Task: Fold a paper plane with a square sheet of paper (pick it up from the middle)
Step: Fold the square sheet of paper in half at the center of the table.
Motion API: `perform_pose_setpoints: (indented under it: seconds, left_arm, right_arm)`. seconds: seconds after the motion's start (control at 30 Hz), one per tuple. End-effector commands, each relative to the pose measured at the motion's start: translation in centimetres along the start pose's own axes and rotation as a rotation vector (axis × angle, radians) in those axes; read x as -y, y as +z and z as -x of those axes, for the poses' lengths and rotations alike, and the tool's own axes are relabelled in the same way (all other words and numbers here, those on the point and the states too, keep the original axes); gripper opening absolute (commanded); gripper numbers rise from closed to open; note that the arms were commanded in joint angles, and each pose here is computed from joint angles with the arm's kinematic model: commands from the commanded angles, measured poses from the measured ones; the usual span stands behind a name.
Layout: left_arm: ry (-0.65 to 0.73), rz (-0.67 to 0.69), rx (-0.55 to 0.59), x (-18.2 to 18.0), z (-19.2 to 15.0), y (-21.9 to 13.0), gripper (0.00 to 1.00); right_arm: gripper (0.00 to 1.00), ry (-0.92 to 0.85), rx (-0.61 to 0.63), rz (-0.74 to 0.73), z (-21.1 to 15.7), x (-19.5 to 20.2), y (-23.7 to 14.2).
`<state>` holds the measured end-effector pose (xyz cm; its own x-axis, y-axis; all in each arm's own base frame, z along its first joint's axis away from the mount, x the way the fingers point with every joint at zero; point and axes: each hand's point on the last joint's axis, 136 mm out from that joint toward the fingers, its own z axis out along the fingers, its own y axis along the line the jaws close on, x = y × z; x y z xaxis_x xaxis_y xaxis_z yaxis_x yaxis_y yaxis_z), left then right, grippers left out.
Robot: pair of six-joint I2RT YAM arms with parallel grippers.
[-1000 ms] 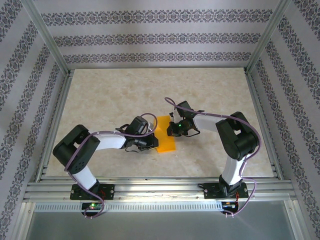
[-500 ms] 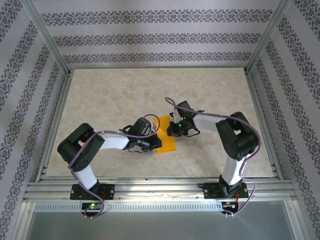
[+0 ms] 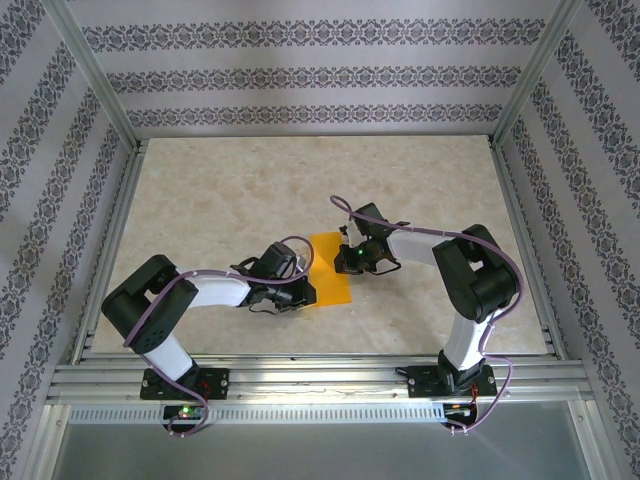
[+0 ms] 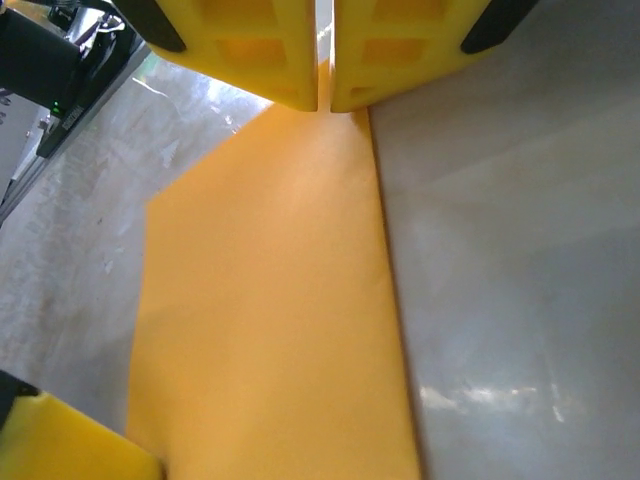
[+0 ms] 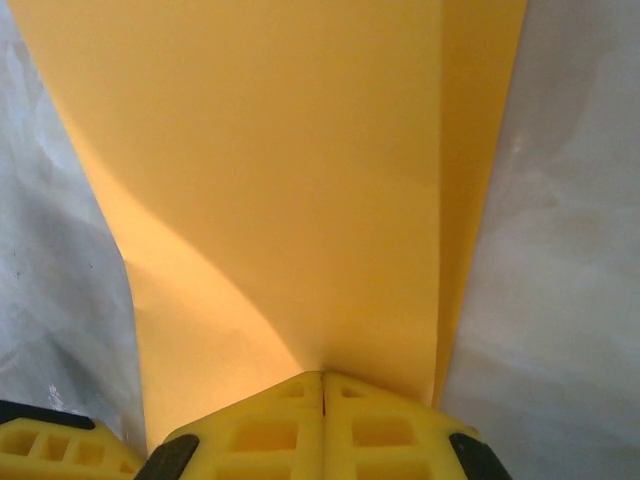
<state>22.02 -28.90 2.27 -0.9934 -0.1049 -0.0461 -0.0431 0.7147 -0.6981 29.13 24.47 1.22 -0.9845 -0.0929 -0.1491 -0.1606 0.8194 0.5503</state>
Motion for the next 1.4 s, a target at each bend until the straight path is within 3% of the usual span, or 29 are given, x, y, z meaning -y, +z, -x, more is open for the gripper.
perform_pose_setpoints:
  seconds: [0.0, 0.13, 0.3, 0.7, 0.97, 1.2, 1.37]
  left_arm:
    - [0.049, -0.056, 0.035, 3.0, 0.8, -0.9, 0.12]
    - [0.060, -0.094, 0.046, 4.4, 1.8, -0.5, 0.13]
    - [0.040, -0.040, 0.014, 2.9, 1.8, 1.1, 0.13]
    - [-0.004, 0.032, -0.105, -2.0, -2.8, 1.3, 0.14]
    - [0.077, 0.033, -0.134, -1.3, -4.1, 0.3, 0.14]
    - [0.175, -0.014, 0.064, 3.1, 1.3, -2.9, 0.18]
    - [0.116, -0.072, 0.100, 3.9, 6.9, -2.6, 0.18]
  right_arm:
    - [0.00, 0.109, -0.134, -0.211, -4.6, 5.8, 0.8]
    - [0.00, 0.110, -0.133, -0.208, -4.5, 5.8, 0.9]
    - [0.00, 0.109, -0.137, -0.206, -4.6, 5.8, 0.9]
    - [0.00, 0.106, -0.142, -0.213, -4.8, 6.1, 1.1]
    - [0.00, 0.110, -0.144, -0.215, -4.8, 6.2, 1.0]
    - [0.00, 0.108, -0.149, -0.204, -4.8, 5.9, 1.0]
    - [0.00, 0.103, -0.149, -0.205, -4.6, 5.8, 0.8]
